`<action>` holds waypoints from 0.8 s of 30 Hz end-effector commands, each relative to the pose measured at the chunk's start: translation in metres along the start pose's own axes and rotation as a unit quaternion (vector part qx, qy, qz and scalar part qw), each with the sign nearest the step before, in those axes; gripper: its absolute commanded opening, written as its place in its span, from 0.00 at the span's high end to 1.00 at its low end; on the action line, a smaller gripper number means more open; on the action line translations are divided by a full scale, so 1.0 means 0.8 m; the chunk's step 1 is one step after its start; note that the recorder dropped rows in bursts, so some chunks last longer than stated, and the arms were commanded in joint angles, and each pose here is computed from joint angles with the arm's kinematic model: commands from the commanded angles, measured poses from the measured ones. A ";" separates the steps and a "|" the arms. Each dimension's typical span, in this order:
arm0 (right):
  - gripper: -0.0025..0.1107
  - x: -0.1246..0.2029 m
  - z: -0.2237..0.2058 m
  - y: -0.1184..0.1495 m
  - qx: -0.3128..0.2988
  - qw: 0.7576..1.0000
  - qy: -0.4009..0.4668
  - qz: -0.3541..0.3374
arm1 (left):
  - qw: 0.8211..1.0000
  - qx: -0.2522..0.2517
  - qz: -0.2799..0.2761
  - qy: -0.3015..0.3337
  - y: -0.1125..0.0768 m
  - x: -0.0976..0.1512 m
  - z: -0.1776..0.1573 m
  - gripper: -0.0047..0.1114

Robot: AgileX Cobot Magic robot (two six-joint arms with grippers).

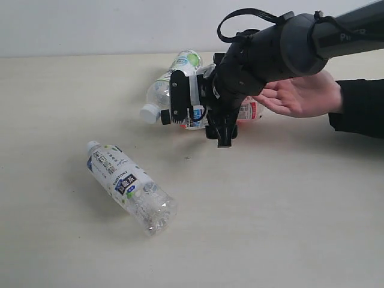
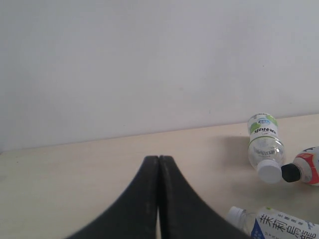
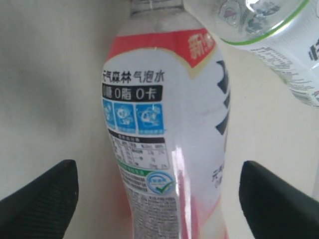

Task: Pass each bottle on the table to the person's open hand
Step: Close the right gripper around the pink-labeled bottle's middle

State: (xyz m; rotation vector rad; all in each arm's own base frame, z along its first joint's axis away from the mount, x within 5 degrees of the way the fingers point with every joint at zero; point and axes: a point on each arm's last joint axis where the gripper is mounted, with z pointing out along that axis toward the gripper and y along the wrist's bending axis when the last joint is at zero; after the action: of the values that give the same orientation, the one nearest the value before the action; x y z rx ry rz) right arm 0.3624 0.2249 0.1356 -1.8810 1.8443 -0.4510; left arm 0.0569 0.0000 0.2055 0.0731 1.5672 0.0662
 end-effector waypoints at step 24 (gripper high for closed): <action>0.25 0.005 0.019 -0.005 0.032 0.999 -0.001 0.014 | 1.000 -0.001 0.000 -0.005 0.000 -0.001 -0.001 0.96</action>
State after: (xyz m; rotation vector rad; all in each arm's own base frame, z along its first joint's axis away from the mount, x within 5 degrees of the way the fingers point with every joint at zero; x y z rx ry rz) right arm 0.3693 0.2260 0.1247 -1.8399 1.8178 -0.4922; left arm 0.0569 0.0000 0.2055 0.0731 1.5672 0.0662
